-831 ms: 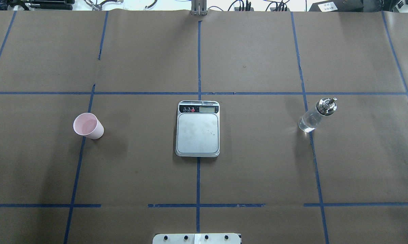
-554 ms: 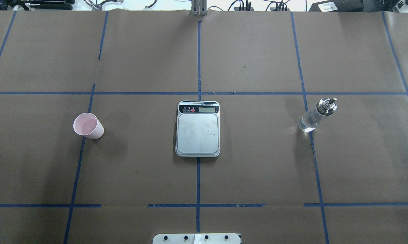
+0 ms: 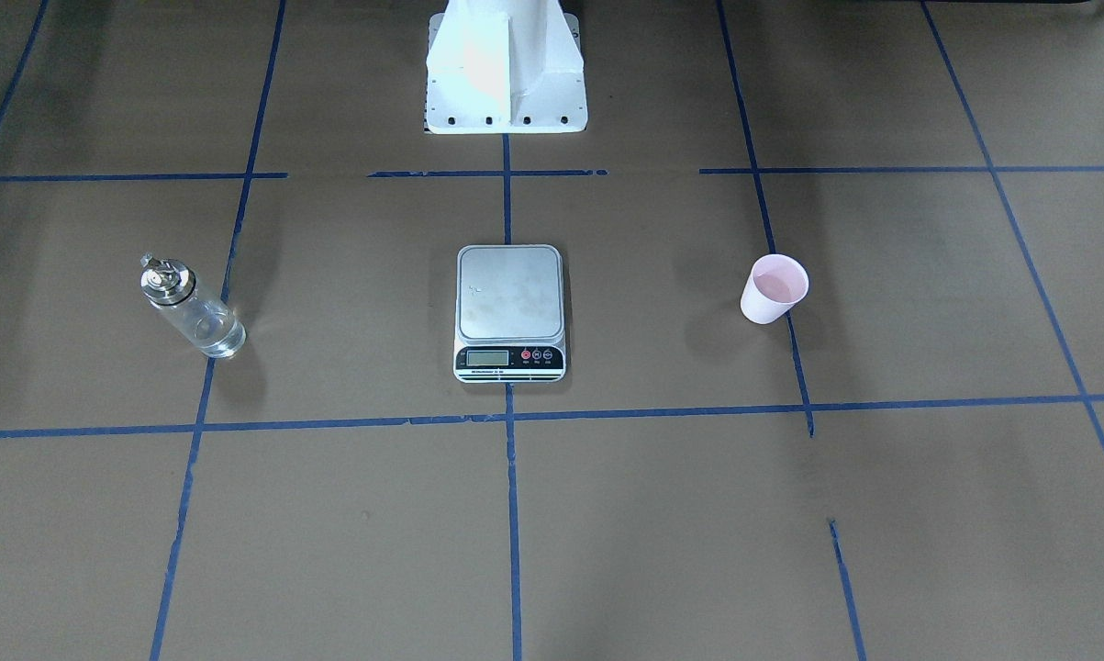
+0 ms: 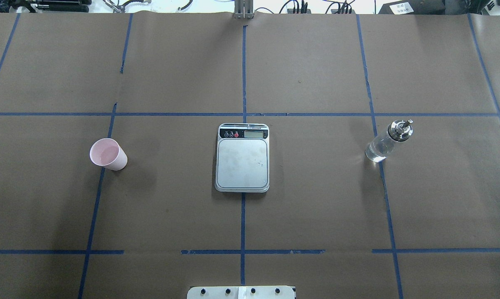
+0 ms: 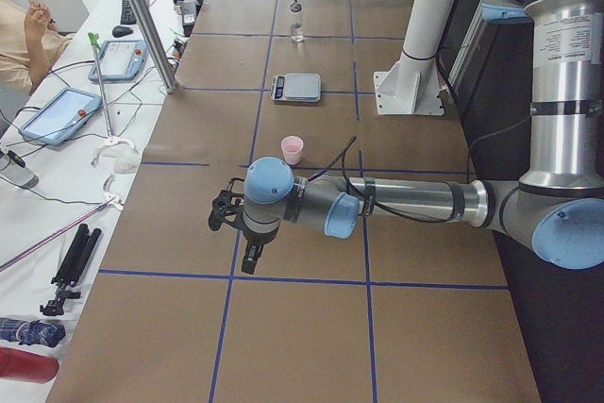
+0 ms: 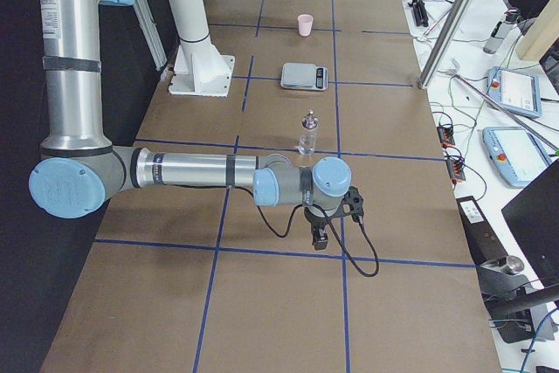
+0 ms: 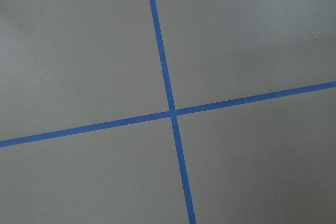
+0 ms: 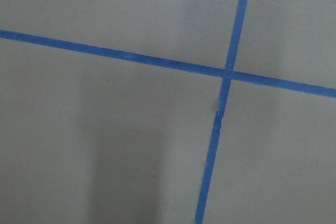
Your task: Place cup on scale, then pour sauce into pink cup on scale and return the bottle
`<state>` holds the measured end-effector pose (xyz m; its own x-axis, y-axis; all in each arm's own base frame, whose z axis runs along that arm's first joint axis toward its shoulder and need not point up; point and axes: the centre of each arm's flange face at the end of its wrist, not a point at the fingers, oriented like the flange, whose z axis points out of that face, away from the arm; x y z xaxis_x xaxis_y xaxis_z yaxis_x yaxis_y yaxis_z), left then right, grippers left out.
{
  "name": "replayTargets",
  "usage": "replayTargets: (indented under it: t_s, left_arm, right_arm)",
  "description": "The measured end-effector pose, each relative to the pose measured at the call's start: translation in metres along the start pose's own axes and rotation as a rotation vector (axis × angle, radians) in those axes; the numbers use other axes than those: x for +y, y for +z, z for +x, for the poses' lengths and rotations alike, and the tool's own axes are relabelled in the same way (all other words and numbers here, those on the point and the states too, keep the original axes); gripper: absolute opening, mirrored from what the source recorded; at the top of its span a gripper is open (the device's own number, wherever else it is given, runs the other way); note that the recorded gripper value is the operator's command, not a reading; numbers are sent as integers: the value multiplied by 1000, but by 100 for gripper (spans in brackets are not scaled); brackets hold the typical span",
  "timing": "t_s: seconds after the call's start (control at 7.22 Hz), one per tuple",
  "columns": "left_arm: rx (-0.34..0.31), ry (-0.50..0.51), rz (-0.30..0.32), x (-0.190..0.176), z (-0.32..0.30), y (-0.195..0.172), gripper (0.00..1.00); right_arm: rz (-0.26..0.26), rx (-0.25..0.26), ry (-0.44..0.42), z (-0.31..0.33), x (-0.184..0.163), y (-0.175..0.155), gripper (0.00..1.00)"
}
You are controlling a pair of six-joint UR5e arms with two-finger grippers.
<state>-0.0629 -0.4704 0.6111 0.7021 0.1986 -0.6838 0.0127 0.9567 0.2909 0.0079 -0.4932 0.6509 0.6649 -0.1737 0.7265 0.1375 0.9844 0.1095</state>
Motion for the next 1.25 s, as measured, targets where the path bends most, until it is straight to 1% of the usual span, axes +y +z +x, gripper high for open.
replayTargets:
  t_s: [0.14, 0.42, 0.55, 0.69, 0.83, 0.97, 1.11, 1.25]
  left_arm:
    - [11, 19, 18, 1, 2, -1, 100]
    - [75, 48, 42, -1, 13, -3, 100]
    - [97, 62, 38, -2, 21, 0, 100]
    - [119, 80, 12, -5, 40, 12, 100]
    - [151, 91, -31, -10, 79, 35, 100]
    - [190, 84, -64, -13, 133, 55, 100]
    - [219, 45, -81, -13, 189, 66, 99]
    - [237, -1, -91, -9, 235, 70, 99]
  right_arm:
    - [7, 0, -7, 0, 0, 0, 100]
    - [27, 0, -25, -2, -1, -1, 100]
    - [33, -1, -32, -3, -2, -1, 100]
    - [45, 0, -47, -5, -3, -3, 100]
    - [65, 1, -71, -8, -6, -4, 100]
    - [80, 1, -91, -12, -8, -4, 100]
    - [84, 0, -105, -16, -11, -3, 100]
    - [86, -1, -114, -18, -13, -2, 100]
